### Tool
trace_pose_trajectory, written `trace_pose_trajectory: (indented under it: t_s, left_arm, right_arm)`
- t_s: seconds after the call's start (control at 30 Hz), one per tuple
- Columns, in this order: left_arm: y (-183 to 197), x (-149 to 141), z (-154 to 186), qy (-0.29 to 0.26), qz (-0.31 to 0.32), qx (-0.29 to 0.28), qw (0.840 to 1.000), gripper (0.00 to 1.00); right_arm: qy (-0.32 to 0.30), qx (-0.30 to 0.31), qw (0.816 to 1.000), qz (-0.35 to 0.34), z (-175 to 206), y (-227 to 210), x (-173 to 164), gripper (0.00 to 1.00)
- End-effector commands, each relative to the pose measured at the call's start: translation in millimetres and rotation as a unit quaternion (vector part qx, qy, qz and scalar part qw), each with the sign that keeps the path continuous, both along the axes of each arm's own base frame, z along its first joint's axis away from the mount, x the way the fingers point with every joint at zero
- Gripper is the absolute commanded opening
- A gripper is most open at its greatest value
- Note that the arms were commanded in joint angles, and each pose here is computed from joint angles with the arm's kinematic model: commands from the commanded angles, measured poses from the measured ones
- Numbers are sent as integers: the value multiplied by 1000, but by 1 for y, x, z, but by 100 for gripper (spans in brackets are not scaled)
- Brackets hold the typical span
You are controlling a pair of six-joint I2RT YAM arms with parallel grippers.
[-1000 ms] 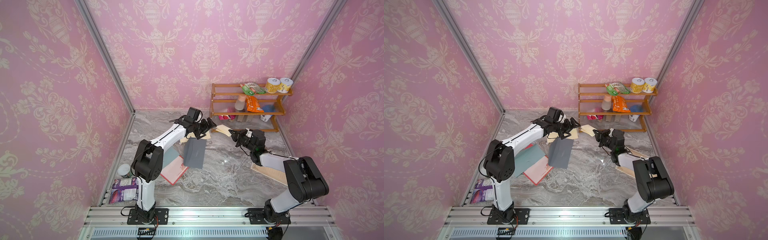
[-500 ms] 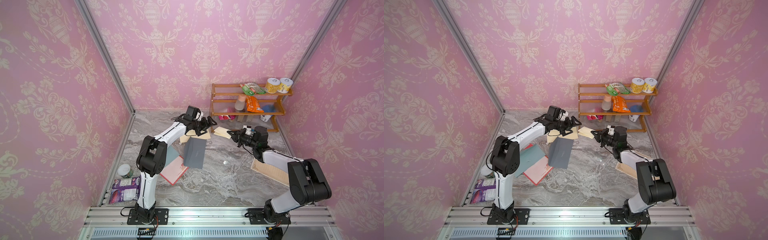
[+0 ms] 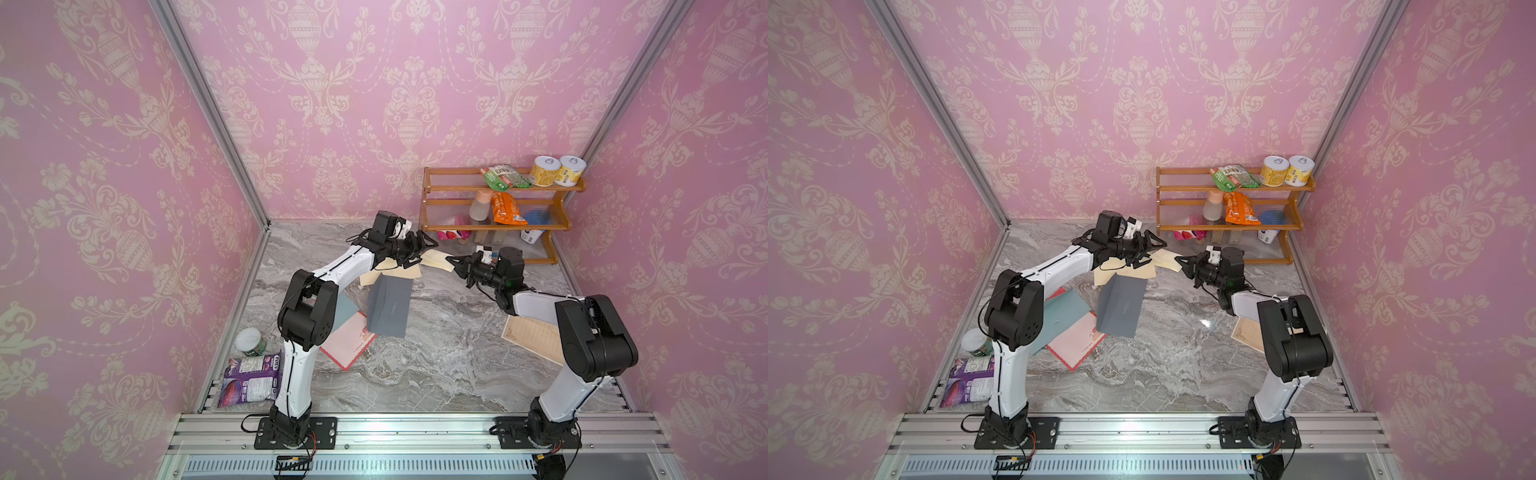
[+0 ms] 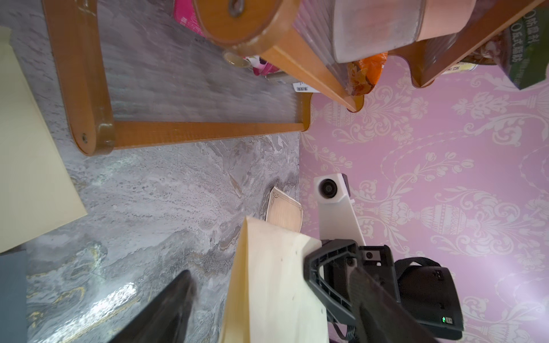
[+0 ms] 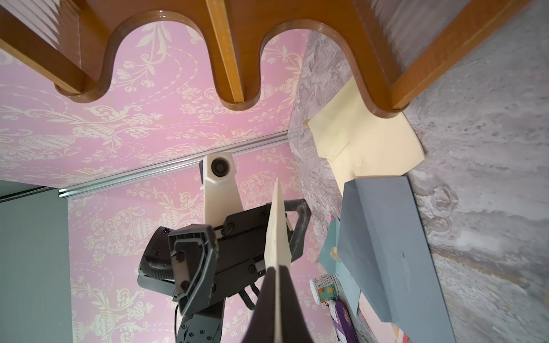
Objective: Fold the letter paper in half and place it into the envelope
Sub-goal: Fold the letter paper at the center of the board.
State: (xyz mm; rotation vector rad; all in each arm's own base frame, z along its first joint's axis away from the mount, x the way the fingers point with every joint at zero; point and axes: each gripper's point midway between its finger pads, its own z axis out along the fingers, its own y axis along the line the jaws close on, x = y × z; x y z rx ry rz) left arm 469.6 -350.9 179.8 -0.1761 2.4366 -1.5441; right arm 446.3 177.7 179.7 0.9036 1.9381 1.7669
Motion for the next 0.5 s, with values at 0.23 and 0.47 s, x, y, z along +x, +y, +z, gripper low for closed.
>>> trace_pose_trajectory:
  t_s: [0.23,0.47]
  left_arm:
    - [-7,-6,4,5,-17,-18,1000,67]
    - [-7,-1,3,7,-15,-15,1000,26]
  right_arm:
    - [-29,18,999,31,14,13,9,0]
    - [-26,15,999,37,16,15,8,35]
